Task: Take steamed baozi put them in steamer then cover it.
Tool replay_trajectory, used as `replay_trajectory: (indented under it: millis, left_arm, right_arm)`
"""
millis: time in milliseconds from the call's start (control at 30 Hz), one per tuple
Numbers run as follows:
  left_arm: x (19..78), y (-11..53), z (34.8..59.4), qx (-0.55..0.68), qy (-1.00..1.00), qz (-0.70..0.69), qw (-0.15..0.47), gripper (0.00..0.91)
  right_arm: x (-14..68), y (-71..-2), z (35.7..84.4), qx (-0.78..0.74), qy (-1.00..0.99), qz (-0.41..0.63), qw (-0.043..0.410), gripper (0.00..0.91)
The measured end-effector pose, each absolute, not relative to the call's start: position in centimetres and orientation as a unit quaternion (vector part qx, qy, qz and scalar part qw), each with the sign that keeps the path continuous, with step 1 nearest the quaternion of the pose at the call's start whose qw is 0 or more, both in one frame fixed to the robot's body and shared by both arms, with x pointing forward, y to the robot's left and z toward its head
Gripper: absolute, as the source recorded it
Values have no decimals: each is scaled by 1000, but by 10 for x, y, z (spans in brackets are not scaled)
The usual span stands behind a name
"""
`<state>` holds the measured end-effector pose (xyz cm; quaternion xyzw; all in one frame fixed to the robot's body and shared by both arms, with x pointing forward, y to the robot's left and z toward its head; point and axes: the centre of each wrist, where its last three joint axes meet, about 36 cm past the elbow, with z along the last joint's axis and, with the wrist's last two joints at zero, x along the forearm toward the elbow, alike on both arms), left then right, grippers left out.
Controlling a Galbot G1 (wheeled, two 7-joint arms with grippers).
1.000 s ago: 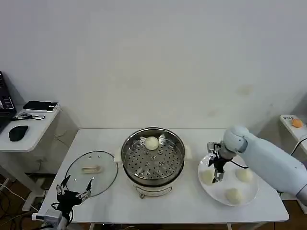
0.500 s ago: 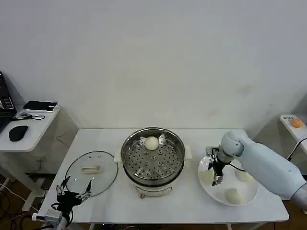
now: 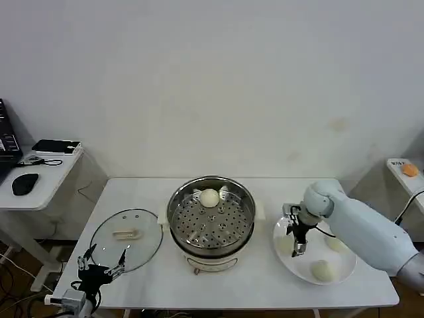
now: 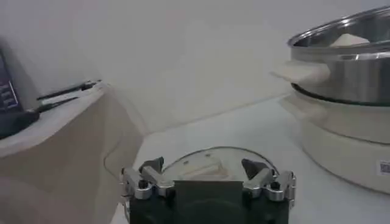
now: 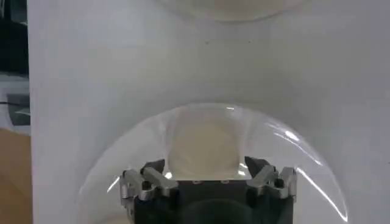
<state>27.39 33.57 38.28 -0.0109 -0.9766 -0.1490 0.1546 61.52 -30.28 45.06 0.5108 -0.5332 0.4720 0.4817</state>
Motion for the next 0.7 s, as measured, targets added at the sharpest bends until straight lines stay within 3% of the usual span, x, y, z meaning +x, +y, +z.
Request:
replay_trajectory:
  millis: [700]
  left_arm:
    - [277, 333, 383, -13, -978, -146, 151, 907]
  right_arm:
    - [614, -315, 475, 500, -550, 475, 471, 766]
